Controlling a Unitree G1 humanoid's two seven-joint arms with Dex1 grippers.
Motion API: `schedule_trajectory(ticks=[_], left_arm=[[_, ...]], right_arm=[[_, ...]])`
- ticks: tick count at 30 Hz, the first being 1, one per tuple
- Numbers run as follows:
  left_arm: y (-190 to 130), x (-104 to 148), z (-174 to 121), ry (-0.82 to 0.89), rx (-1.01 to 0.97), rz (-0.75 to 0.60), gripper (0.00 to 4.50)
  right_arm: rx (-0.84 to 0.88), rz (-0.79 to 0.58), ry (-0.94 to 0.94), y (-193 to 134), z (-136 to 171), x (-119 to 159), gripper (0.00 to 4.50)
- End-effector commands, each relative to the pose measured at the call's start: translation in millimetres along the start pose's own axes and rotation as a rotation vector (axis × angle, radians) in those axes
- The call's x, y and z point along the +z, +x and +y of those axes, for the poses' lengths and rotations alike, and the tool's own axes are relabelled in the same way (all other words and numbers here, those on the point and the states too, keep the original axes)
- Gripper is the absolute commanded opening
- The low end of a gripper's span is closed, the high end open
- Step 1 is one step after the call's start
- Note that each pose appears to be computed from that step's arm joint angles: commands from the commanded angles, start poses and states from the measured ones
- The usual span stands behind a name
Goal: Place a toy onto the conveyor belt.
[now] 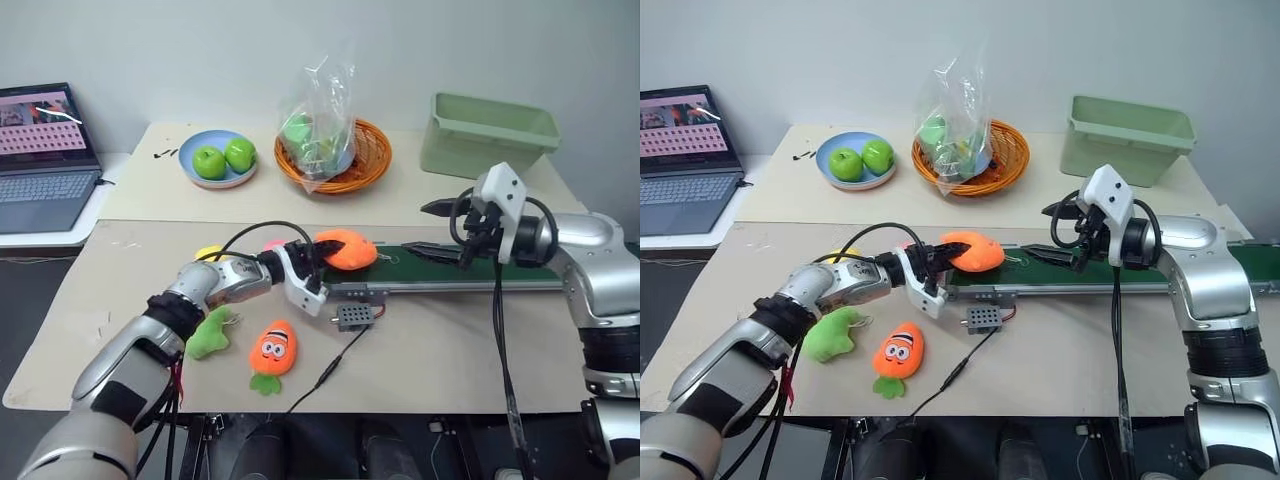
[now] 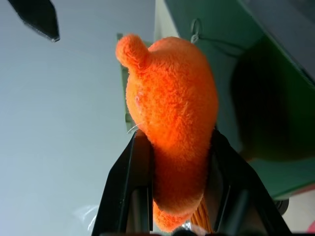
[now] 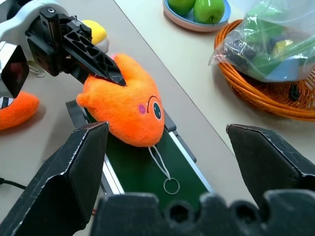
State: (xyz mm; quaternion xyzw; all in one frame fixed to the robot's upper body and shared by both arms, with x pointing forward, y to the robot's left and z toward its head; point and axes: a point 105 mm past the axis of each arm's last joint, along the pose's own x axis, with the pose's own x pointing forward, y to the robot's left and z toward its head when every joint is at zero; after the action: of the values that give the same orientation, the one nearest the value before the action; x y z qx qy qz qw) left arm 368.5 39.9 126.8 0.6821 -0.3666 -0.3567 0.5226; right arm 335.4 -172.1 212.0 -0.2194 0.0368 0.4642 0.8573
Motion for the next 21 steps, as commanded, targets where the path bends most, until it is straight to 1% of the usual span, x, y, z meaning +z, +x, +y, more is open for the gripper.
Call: schedule_trajectory(ticks=[1, 3, 5, 6, 7, 9, 12, 13, 16, 17, 18, 19, 21], left_arm=[[8, -1, 11, 0.017, 0.024, -0.027, 1.29], [10, -2, 10, 0.0, 0.019, -0.03, 1.29], [11, -3, 8, -0.004, 0.012, -0.033, 1.84], [12, -2, 6, -0.023, -0.002, -0.039, 2.04], [12, 1, 4, -0.034, -0.019, -0.061, 2.53], [12, 3, 4, -0.05, -0.04, -0.078, 3.08], [12, 4, 16, -0.074, -0.03, -0.099, 4.33], [12, 3, 21, -0.09, -0.021, -0.099, 4.44], [12, -1, 33, -0.167, -0.009, -0.084, 4.44], [11, -8, 40, -0.236, -0.002, -0.051, 4.44], [9, -20, 49, -0.353, 0.02, 0.009, 4.44], [7, -27, 54, -0.448, 0.03, 0.041, 4.44], [1, -32, 61, -0.603, 0.036, 0.051, 4.44]], right_arm=[[-0.018, -0.028, -0.035, -11, -2, 15, 4.5], [-0.014, -0.022, -0.038, -13, -2, 15, 4.5], [-0.016, -0.018, -0.041, -14, -3, 16, 4.5], [-0.017, -0.017, -0.043, -15, -3, 16, 4.5], [-0.019, -0.015, -0.046, -15, -4, 16, 4.5], [-0.022, -0.012, -0.051, -16, -5, 17, 4.5], [-0.024, -0.009, -0.057, -16, -6, 18, 4.5], [-0.024, -0.009, -0.058, -16, -6, 18, 4.5], [-0.025, -0.008, -0.059, -16, -6, 18, 4.5], [-0.024, -0.007, -0.061, -15, -7, 18, 4.5], [-0.023, -0.007, -0.063, -15, -7, 18, 4.5], [-0.023, -0.007, -0.064, -15, -7, 18, 4.5], [-0.022, -0.008, -0.066, -15, -7, 19, 4.5]])
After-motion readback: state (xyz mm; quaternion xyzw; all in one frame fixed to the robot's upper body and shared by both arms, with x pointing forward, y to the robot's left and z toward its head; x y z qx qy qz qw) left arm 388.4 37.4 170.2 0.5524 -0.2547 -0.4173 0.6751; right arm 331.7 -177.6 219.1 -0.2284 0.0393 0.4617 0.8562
